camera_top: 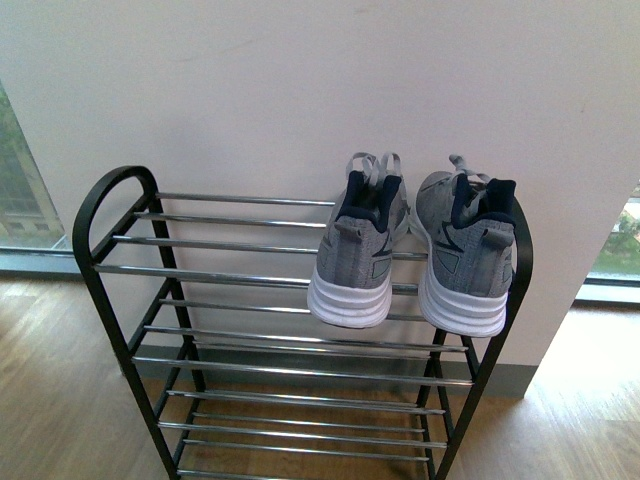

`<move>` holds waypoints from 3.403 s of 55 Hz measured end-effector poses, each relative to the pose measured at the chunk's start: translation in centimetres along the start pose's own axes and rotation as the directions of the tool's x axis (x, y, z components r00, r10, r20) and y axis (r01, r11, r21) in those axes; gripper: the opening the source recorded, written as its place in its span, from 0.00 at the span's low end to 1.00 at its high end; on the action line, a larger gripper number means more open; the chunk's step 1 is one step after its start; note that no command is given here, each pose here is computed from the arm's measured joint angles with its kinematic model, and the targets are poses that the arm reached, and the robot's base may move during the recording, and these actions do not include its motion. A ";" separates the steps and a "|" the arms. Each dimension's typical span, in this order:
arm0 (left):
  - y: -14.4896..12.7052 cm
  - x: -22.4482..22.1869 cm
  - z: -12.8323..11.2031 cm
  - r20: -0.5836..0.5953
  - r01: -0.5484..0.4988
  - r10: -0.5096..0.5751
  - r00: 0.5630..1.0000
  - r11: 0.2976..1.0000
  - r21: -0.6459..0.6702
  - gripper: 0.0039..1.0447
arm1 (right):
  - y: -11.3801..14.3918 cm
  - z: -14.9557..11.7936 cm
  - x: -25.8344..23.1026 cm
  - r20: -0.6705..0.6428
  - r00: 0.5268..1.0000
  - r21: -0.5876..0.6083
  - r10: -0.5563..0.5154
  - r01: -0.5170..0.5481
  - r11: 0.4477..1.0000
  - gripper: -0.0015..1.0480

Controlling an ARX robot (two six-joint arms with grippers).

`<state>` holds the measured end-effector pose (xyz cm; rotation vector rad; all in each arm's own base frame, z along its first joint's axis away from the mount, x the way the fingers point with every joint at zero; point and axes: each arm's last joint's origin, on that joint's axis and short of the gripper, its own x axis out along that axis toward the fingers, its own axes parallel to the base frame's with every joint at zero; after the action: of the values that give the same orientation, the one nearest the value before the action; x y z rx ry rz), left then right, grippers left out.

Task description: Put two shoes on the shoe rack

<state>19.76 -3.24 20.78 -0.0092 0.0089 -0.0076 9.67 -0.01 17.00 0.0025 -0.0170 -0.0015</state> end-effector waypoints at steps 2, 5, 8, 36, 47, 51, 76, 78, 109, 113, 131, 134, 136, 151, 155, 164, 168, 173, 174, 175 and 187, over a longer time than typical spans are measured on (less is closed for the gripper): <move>0.3 -0.5 -0.3 0.001 -0.005 0.005 1.000 1.000 0.000 0.01 | 0.0 0.0 0.0 0.000 1.000 0.000 0.000 0.000 1.000 0.91; 0.7 -1.0 -0.6 0.005 -0.006 0.006 1.000 1.000 -0.001 0.01 | 0.0 0.0 0.0 0.000 1.000 0.000 0.000 0.000 1.000 0.91; 1.0 -1.6 -1.0 0.005 -0.007 0.007 1.000 1.000 -0.001 0.01 | 0.0 0.0 0.0 0.000 1.000 0.000 0.000 0.000 1.000 0.91; 3.2 -5.9 -3.2 0.003 -0.005 0.005 1.000 1.000 0.001 0.01 | 0.0 0.0 0.0 0.000 1.000 0.000 0.000 0.000 1.000 0.91; 3.2 -6.9 -3.8 0.019 -0.004 0.004 1.000 1.000 0.001 0.01 | 0.0 0.0 0.0 0.000 1.000 0.000 0.000 0.000 1.000 0.91; 3.2 -7.2 -3.7 0.021 -0.004 0.004 1.000 1.000 0.001 0.01 | 0.0 0.0 0.0 0.000 1.000 0.000 0.000 0.000 1.000 0.91; 3.2 -8.5 -3.7 0.025 -0.005 0.005 1.000 1.000 0.001 0.01 | 0.0 0.0 0.0 0.000 1.000 0.000 0.000 0.000 1.000 0.91; 3.2 -8.5 -3.7 0.025 -0.005 0.005 1.000 1.000 0.001 0.01 | 0.0 0.0 0.0 0.000 1.000 0.000 0.000 0.000 1.000 0.91; 3.2 -10.0 -4.1 0.007 -0.005 0.005 1.000 1.000 0.001 0.01 | 0.0 0.0 0.0 0.000 1.000 0.000 0.000 0.000 1.000 0.91; 3.2 -10.0 -4.1 0.008 -0.005 0.005 1.000 1.000 0.001 0.01 | 0.0 0.0 0.0 0.000 1.000 0.000 0.000 0.000 1.000 0.91; 3.2 -10.0 -4.1 0.008 -0.005 0.005 1.000 1.000 0.001 0.13 | 0.0 0.0 0.0 0.000 1.000 0.000 0.000 0.000 1.000 0.91; 3.2 -10.0 -4.1 0.008 -0.005 0.005 1.000 1.000 0.001 0.21 | 0.0 0.0 0.0 0.000 1.000 0.000 0.000 0.000 1.000 0.91; 3.2 -10.0 -4.1 0.008 -0.005 0.005 1.000 1.000 0.001 0.26 | 0.0 0.0 0.0 0.000 1.000 0.000 0.000 0.000 1.000 0.91; 3.2 -10.0 -4.1 0.008 -0.005 0.005 1.000 1.000 0.001 0.72 | 0.0 0.0 0.0 0.000 1.000 0.000 0.000 0.000 1.000 0.91; 3.2 -10.0 -4.1 0.008 -0.005 0.005 1.000 1.000 0.001 0.84 | 0.0 0.0 0.0 0.000 1.000 0.000 0.000 0.000 1.000 0.91; 3.2 -10.0 -4.1 0.008 -0.008 0.008 1.000 1.000 0.001 0.91 | 0.0 0.0 0.0 0.000 1.000 0.000 0.003 -0.003 1.000 0.91; 3.2 -10.0 -4.1 0.008 -0.007 0.007 1.000 1.000 0.001 0.91 | 0.0 0.0 0.0 0.000 1.000 0.000 0.003 -0.003 1.000 0.91; 3.2 -10.0 -4.1 0.008 -0.007 0.007 1.000 1.000 0.001 0.91 | 0.0 0.0 0.0 0.000 1.000 0.000 0.003 -0.003 1.000 0.91; 3.2 -10.0 -4.1 0.008 -0.008 0.008 1.000 1.000 0.001 0.91 | 0.0 0.0 0.0 0.000 1.000 0.000 0.003 -0.003 1.000 0.91; 3.2 -10.0 -4.1 0.008 -0.008 0.008 1.000 1.000 0.001 0.91 | 0.0 0.0 0.0 0.000 1.000 0.000 0.003 -0.003 1.000 0.91; 3.2 -10.0 -4.1 0.008 -0.005 0.005 1.000 1.000 0.002 0.91 | 0.0 0.0 0.0 -0.001 1.000 0.000 -0.002 0.002 1.000 0.91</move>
<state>9.78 -0.02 16.74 -0.0074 0.0013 -0.0023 9.68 -0.01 17.00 0.0029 -0.0162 -0.0038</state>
